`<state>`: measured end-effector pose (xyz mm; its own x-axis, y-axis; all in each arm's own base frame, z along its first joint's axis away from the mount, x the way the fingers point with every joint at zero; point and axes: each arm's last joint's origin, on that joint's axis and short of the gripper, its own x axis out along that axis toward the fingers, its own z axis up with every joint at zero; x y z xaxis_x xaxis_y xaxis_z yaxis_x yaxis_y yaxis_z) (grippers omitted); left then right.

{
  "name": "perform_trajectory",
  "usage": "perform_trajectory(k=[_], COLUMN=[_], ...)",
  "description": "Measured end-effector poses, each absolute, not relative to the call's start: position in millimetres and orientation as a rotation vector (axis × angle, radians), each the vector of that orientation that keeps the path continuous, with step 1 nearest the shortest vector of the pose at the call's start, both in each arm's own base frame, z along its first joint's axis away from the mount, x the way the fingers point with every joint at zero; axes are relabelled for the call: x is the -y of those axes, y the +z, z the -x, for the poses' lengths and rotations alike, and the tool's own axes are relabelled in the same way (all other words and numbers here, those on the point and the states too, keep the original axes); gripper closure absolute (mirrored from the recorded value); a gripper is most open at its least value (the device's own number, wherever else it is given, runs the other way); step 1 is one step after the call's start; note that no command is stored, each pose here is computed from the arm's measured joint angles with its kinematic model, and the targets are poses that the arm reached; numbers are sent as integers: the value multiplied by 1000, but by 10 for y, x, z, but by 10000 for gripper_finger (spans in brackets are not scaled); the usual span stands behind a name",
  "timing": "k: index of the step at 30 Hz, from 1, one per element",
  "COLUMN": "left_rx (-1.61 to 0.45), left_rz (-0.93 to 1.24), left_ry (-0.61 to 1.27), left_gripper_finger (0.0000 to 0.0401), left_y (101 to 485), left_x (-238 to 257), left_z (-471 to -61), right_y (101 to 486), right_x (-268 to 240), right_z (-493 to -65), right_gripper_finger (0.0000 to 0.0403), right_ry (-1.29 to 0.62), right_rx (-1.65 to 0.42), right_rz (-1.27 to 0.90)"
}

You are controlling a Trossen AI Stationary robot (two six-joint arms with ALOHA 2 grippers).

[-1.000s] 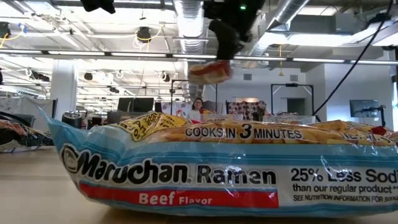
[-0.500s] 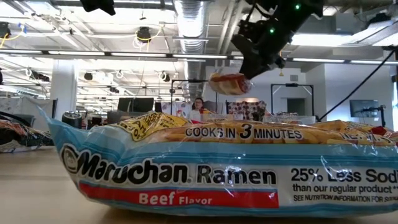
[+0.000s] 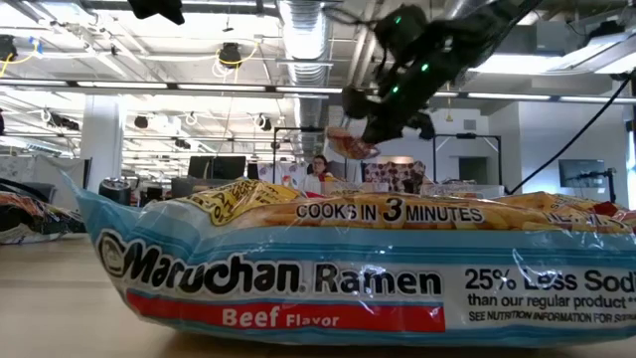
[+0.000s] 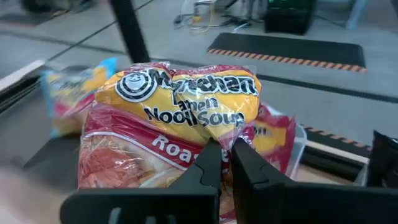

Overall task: Sort Maruchan noodles
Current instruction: Put the red noodle pack into the left transparent bin

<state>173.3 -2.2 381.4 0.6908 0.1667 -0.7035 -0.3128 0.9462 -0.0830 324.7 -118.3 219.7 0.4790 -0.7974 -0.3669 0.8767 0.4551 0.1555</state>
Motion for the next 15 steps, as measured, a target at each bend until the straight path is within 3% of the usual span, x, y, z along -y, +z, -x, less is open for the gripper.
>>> perform_trajectory(k=[15], left_rx=[-763], left_rz=[198], left_ry=[280], left_gripper_finger=[279], left_y=[3812], left_x=[19], left_z=[-1733], right_y=[1923], right_x=[1540], right_z=[-3507], right_gripper_finger=[382], right_ry=[-1197], right_rx=[-337], right_rz=[-343])
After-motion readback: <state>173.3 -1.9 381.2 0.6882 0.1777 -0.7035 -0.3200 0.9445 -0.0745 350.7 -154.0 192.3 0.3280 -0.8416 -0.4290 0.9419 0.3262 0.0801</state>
